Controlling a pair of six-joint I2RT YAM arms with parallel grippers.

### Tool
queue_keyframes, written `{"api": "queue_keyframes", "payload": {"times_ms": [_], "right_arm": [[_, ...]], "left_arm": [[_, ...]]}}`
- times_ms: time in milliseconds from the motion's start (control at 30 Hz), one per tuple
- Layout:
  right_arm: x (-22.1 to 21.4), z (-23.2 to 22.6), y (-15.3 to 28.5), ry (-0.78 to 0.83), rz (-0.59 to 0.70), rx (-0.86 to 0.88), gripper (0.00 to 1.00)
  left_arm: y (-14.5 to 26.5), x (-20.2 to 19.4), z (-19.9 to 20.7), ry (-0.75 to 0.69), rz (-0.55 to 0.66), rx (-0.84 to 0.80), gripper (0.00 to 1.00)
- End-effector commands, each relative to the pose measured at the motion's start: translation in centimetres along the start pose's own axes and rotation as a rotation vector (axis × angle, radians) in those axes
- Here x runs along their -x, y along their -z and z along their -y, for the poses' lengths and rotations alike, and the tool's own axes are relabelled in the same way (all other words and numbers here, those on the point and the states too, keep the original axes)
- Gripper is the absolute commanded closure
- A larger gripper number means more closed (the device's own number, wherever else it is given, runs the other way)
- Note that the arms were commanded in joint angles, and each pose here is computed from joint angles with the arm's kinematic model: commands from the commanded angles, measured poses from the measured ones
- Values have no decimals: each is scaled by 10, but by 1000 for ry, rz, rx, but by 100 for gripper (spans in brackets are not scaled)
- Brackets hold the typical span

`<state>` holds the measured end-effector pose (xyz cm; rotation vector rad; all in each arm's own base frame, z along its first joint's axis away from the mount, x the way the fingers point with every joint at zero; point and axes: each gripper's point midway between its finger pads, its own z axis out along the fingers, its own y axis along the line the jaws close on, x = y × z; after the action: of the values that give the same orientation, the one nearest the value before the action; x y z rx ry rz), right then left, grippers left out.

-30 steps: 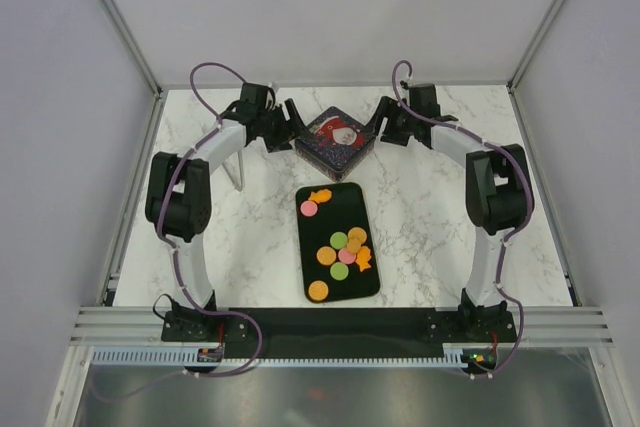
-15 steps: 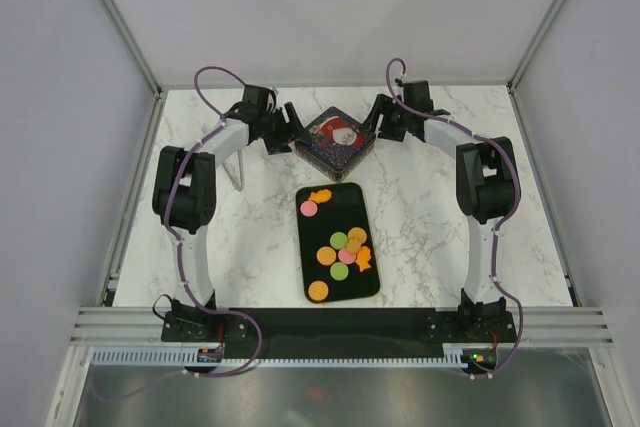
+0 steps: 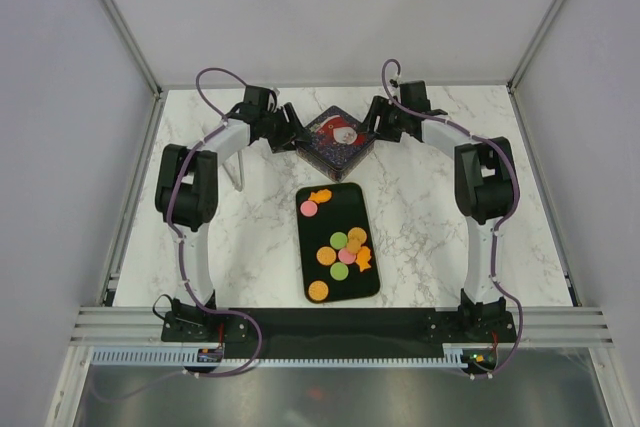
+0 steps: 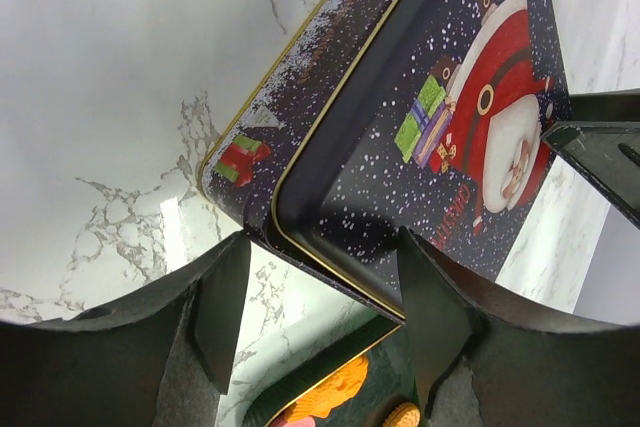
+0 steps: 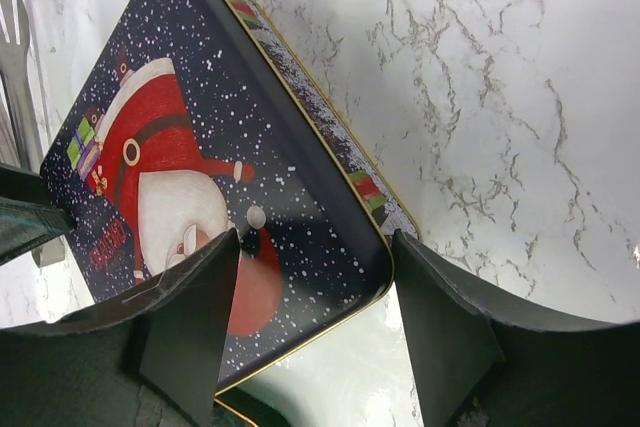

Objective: Pack the cookies

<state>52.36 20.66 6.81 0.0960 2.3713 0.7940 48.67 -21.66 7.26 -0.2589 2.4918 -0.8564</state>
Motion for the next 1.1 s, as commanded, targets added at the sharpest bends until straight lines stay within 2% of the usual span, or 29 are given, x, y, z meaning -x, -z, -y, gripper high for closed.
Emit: {"api": "queue_keyframes", "payload": {"times_ms": [0, 233, 1067], "right_arm": [[14, -28, 18, 50, 37, 52, 30], [20, -37, 26, 103, 51, 19, 30], [-2, -58, 18, 257, -7, -31, 28]], "left_arm": [[-3, 9, 4, 6, 20, -17, 34], [-3, 7, 3, 10, 22, -16, 37], [-3, 0, -1, 23, 18, -19, 46]]}}
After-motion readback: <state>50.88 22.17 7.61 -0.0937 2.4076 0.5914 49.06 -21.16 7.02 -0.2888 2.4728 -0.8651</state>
